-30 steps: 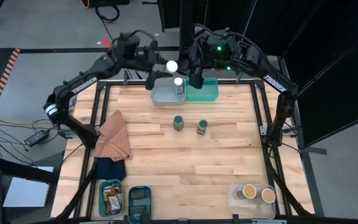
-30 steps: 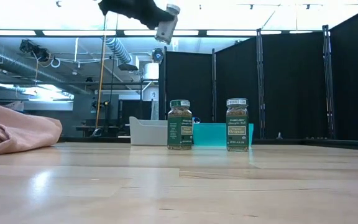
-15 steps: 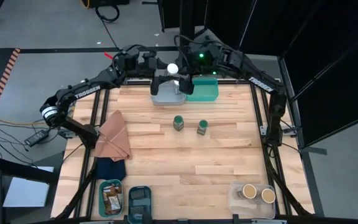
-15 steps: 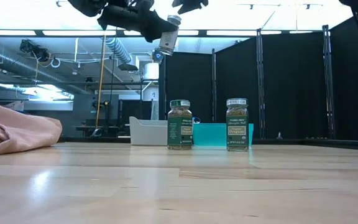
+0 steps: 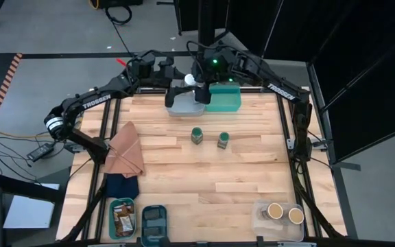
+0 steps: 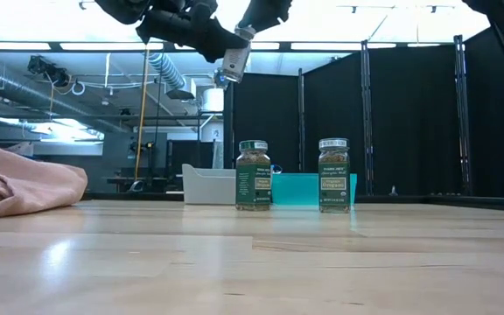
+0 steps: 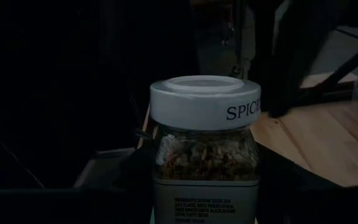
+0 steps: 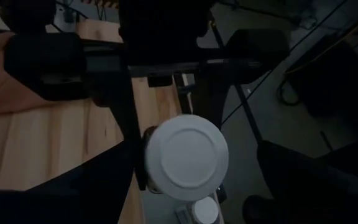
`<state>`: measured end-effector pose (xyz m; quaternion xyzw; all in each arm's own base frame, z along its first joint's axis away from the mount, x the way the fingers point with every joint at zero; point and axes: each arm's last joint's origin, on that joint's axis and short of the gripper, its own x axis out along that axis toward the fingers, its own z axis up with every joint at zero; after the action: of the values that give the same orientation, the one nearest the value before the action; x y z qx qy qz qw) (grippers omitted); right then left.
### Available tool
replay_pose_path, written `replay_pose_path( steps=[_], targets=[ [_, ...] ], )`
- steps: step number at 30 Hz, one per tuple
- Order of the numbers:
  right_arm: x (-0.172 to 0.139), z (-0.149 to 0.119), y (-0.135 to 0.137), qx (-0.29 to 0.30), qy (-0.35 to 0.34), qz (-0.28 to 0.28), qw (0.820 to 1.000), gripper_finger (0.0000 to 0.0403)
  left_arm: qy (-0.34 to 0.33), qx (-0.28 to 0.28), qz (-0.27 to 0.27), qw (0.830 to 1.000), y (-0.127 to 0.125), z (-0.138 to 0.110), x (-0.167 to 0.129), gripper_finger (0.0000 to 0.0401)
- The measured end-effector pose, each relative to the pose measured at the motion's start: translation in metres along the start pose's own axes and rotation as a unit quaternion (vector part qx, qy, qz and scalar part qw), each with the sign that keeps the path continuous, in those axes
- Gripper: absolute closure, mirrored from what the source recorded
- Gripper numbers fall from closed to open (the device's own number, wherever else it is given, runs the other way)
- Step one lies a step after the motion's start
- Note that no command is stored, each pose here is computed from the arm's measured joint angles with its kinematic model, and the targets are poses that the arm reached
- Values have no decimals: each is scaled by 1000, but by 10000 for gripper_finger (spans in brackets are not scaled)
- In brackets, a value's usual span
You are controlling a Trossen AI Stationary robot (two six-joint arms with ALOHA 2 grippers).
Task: Sort spices by type
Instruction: Put the white spice bottle into the gray bin
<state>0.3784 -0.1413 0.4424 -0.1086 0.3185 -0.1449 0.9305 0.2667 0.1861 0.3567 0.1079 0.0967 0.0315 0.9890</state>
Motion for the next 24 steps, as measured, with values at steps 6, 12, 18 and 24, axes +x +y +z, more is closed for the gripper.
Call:
replay_pose_path(
  steps=[6, 12, 18, 24],
  targets=[
    [9, -6, -1, -2, 21, 12, 1000, 57, 3, 14, -5, 1000, -5, 1, 3, 199],
    [16, -10, 1, -9, 39, 24, 999, 65, 6, 20, -8, 1000, -8, 1, 5, 199],
    [16, -11, -1, -27, 41, 24, 999, 101, 13, 19, 4, 1000, -9, 0, 7, 199],
    [15, -11, -1, -46, 40, 25, 998, 143, 17, 21, 17, 999, -11, 1, 9, 199]
  ],
)
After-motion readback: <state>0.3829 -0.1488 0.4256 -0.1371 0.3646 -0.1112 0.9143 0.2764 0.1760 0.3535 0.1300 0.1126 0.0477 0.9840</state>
